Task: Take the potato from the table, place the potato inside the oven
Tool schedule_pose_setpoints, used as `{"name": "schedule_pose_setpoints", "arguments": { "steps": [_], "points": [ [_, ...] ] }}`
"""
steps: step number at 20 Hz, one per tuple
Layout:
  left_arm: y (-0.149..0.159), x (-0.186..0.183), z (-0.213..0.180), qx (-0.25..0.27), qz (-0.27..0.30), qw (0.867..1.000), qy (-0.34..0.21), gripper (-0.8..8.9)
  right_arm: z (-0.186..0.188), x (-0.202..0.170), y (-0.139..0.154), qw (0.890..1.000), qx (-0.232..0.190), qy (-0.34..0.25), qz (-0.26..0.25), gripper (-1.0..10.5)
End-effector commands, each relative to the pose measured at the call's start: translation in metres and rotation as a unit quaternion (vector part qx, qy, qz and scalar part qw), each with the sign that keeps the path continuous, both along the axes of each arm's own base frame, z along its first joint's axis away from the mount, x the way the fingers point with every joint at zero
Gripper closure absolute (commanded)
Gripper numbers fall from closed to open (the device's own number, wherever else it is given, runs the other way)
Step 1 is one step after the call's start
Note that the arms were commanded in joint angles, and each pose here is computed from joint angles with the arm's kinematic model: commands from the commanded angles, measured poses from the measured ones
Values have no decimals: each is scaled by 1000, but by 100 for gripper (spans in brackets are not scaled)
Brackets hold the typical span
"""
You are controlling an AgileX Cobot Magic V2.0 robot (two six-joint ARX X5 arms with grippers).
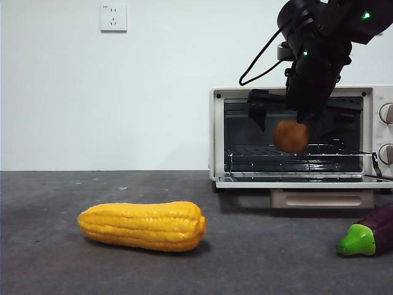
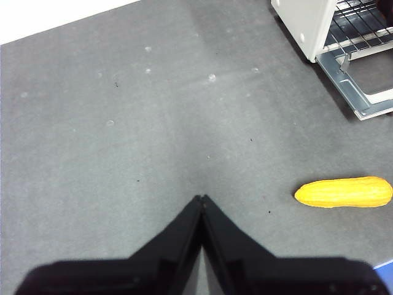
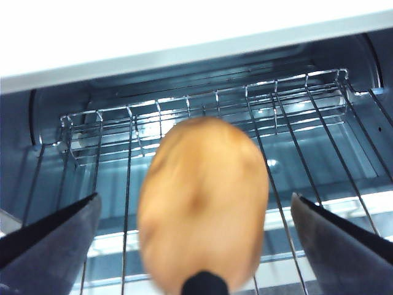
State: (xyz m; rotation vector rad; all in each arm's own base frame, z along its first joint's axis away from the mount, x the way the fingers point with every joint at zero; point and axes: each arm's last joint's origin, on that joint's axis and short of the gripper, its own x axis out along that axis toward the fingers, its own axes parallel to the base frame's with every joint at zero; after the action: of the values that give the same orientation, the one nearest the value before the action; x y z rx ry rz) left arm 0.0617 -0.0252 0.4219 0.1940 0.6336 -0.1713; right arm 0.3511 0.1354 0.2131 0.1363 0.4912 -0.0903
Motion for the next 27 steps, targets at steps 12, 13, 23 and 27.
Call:
{"name": "schedule_pose_setpoints", "arguments": {
  "steps": [12, 13, 23, 27],
  "points": [
    [0, 1, -1, 0, -4, 1000, 0, 820, 63, -39, -8, 997, -26, 73, -6, 406],
    [-1, 2, -1, 1, -5, 1000, 2, 820, 70, -49, -7, 996, -28, 80, 0, 407],
    [-27, 42, -2, -5, -58, 998, 18, 820, 137, -139, -12, 997, -58, 37, 43, 412],
    [-49, 74, -6, -36, -106, 993, 33, 820, 159, -180, -30, 996, -81, 6, 20, 415]
  ]
}}
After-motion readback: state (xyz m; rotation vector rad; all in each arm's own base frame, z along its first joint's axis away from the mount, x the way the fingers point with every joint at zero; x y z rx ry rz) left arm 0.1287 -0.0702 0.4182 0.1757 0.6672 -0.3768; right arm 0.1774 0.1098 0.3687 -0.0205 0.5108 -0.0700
